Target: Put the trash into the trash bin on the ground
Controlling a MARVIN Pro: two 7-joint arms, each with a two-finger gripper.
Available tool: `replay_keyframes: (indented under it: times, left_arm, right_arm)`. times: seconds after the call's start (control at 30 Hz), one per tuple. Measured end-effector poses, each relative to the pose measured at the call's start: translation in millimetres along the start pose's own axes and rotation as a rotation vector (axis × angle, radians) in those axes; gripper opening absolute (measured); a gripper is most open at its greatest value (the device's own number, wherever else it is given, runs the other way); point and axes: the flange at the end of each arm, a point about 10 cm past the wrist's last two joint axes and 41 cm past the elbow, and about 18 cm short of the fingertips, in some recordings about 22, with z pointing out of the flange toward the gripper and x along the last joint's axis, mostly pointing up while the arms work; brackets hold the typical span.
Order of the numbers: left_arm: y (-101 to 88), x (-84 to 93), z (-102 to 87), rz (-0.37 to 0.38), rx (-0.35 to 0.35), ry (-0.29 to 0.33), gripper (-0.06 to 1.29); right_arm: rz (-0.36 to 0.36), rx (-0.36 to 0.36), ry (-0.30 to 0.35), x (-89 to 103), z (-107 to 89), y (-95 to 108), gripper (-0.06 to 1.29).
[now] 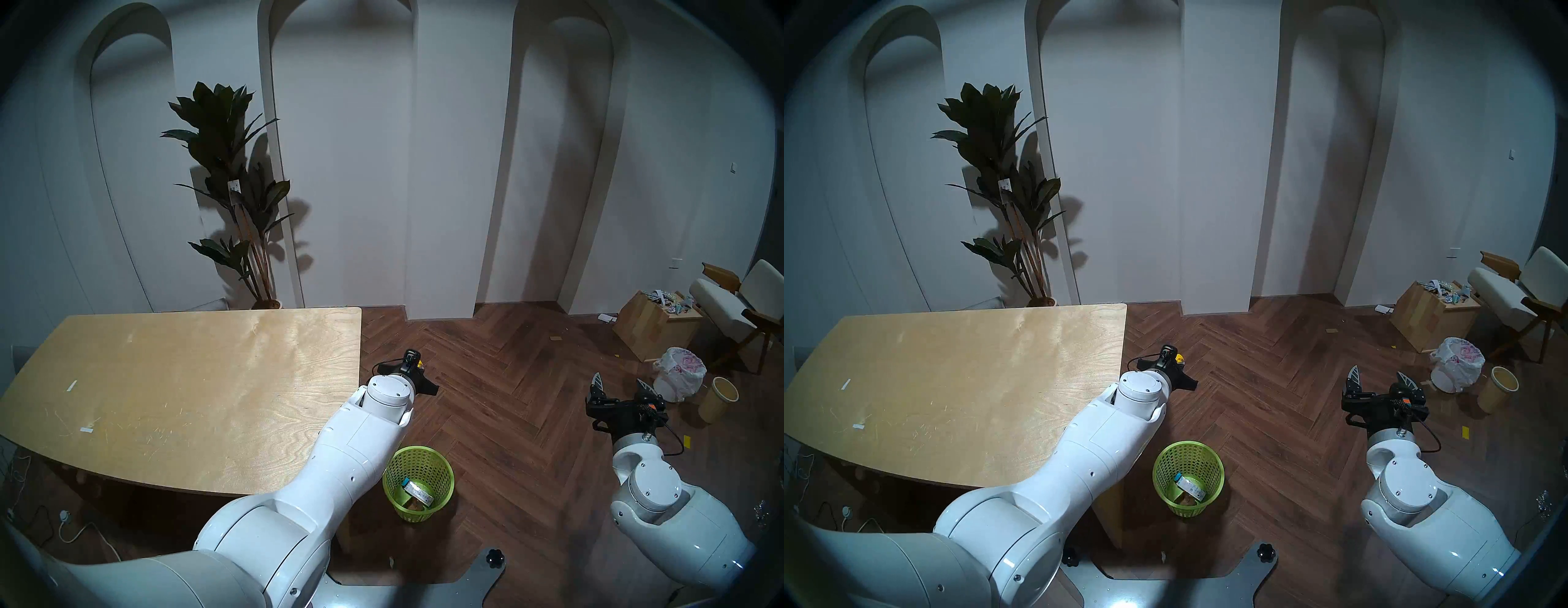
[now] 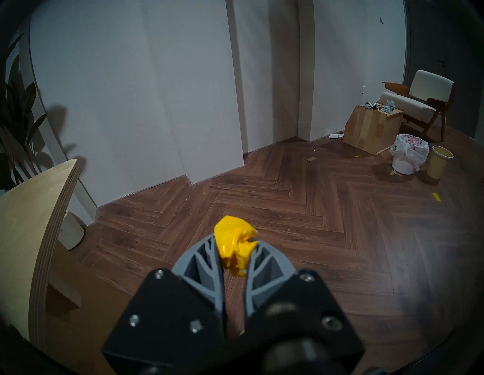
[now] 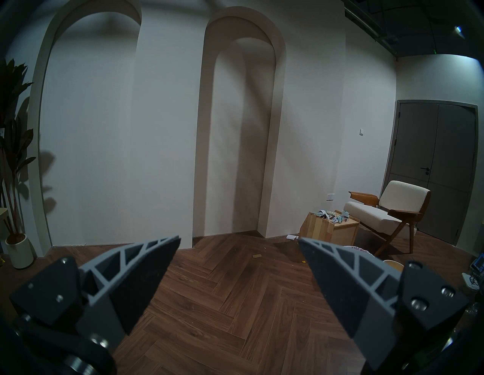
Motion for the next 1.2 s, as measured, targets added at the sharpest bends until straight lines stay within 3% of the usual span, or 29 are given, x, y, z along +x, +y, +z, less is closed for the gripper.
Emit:
replay_keyframes:
  times: [0.5, 1.2]
  left_arm:
    - [4.8, -2.4, 3.7, 0.019, -0.005, 0.062, 0.06]
    - [6.1, -26.6, -5.2, 0.043, 0.006, 0.036, 0.05]
  right_arm:
    - [0.0, 0.0, 0.001, 0.3, 0.0, 0.1, 1.22]
    - [0.001, 0.0, 0.001, 0.5, -0.1, 0.1, 1.22]
